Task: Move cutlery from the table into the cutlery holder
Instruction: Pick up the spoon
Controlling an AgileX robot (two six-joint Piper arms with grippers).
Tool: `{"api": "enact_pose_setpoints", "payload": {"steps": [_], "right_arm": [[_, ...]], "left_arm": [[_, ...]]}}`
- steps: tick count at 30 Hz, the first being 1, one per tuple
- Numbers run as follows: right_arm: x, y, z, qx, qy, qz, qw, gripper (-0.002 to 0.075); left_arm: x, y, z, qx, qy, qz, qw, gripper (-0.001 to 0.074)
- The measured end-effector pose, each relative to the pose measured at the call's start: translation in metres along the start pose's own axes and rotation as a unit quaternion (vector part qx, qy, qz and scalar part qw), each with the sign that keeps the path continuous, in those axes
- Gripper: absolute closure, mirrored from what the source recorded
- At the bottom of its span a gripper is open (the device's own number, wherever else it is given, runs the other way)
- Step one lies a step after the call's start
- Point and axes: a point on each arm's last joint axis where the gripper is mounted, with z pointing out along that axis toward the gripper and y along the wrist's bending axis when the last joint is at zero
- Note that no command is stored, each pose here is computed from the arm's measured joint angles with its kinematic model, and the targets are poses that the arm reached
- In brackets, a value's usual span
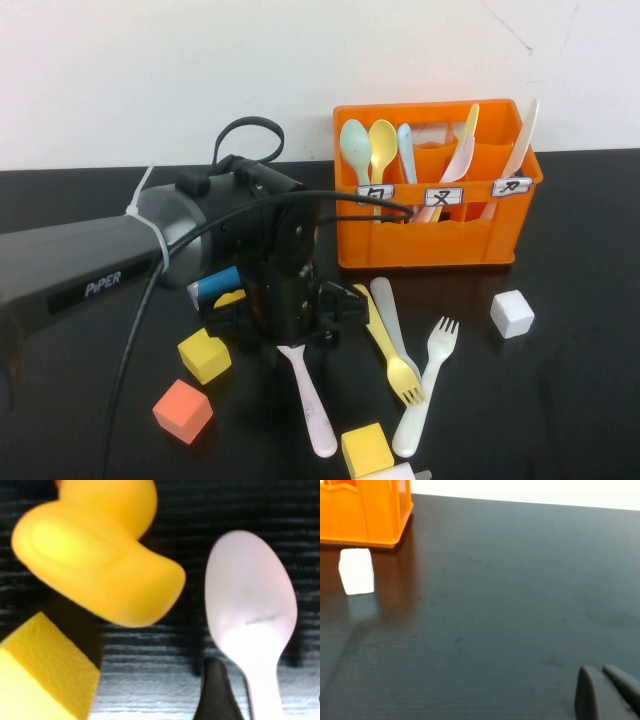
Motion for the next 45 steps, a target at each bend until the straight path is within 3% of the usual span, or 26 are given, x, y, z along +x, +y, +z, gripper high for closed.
{"api": "enact_pose_setpoints", "payload": {"steps": [10, 22, 26, 30, 31, 39, 45], "right_arm": [[0.0, 0.0, 0.0, 0.0, 0.001, 0.0, 1.0, 0.0729], [0.0, 0.0, 0.0, 0.0, 0.001, 0.0, 1.0, 0.0729], [0.0, 0.0, 0.0, 0.0, 0.001, 0.0, 1.0, 0.0729], [0.0, 0.0, 0.0, 0.0, 0.001, 0.0, 1.0, 0.0729], [0.0, 0.0, 0.0, 0.0, 0.001, 0.0, 1.0, 0.0729], [0.0, 0.0, 0.0, 0.0, 0.001, 0.0, 1.0, 0.0729], [0.0, 0.0, 0.0, 0.0, 0.001, 0.0, 1.0, 0.0729]], "left_arm": [[-0.002, 0.001, 0.0, 0.022, 0.014, -0.074, 0.997, 0.0344], [0.005, 0.001, 0.011, 0.004, 0.065, -0.047, 0.997, 0.0349], [0.005, 0.001, 0.011, 0.006, 0.067, -0.025, 0.997, 0.0442], [0.007, 0.001, 0.012, 0.008, 0.07, 0.024, 0.997, 0.0633], [0.008, 0.002, 0.013, 0.01, 0.07, 0.028, 0.997, 0.0646], [0.028, 0.011, 0.011, 0.034, 0.038, 0.078, 0.996, 0.0646], [0.056, 0.036, 0.0, 0.064, -0.018, 0.099, 0.993, 0.0647]]}}
